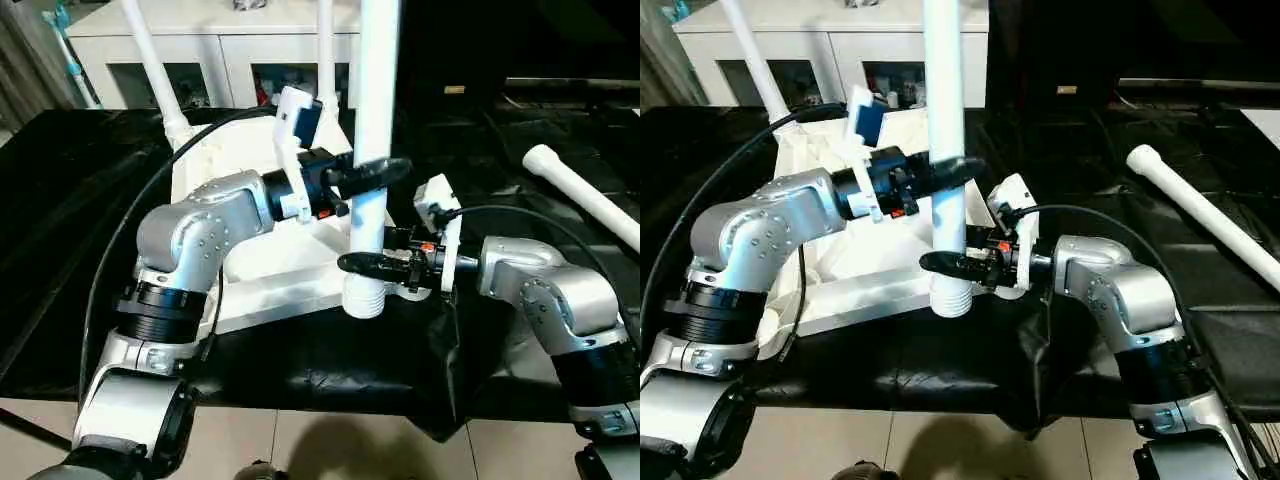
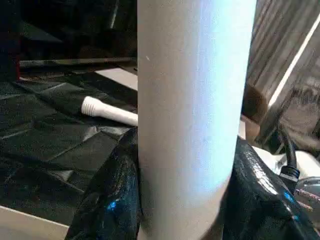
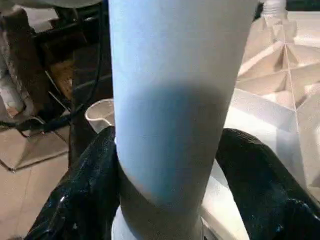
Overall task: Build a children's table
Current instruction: Pick table leg
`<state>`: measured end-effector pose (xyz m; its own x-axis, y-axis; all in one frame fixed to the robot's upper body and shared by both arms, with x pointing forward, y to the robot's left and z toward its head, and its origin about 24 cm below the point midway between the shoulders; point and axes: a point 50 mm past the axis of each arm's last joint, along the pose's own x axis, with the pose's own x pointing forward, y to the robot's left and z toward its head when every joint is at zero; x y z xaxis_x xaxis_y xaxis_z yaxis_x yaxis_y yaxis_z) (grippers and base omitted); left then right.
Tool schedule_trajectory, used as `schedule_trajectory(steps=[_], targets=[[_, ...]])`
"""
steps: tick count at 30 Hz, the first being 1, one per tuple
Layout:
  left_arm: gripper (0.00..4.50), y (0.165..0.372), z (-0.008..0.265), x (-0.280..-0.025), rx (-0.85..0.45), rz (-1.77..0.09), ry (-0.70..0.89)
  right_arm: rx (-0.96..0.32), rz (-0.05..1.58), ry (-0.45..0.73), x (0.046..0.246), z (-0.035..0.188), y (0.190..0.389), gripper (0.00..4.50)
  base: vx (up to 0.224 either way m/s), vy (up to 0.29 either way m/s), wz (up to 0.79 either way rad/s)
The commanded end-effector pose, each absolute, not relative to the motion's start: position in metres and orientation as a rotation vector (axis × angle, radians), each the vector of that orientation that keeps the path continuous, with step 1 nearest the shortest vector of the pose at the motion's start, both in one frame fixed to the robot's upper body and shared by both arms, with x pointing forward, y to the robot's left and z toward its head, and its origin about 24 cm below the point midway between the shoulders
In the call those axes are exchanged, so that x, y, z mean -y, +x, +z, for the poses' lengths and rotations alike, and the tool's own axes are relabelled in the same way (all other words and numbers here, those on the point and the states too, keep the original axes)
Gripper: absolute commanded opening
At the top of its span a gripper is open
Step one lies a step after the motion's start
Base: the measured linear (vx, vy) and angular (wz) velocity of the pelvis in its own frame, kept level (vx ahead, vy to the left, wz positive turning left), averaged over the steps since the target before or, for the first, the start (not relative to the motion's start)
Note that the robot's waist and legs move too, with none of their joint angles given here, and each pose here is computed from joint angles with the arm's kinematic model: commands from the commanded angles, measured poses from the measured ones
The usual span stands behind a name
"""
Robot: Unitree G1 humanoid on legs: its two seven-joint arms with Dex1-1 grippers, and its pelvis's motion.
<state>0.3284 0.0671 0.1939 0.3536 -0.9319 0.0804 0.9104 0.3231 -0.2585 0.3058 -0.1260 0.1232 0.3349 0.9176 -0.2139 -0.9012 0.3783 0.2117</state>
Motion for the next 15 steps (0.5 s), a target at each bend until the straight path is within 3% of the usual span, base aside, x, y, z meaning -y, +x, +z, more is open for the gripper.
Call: schedule_trajectory(steps=[1, 15], targets=[[1.82, 0.3254, 0.1985, -0.0674, -0.058, -1.232, -0.249, -0.338, 1.172, 0.041, 0.1268, 0.1245, 0.3079, 3.07, 0.0, 0.0, 0.0], [1.82, 0.3208, 0.1981, -0.0653, -0.036, -1.32, -0.254, -0.367, 1.25, 0.084, 0.123, 0.1215, 0.2997, 3.07, 0.0, 0.0, 0.0]])
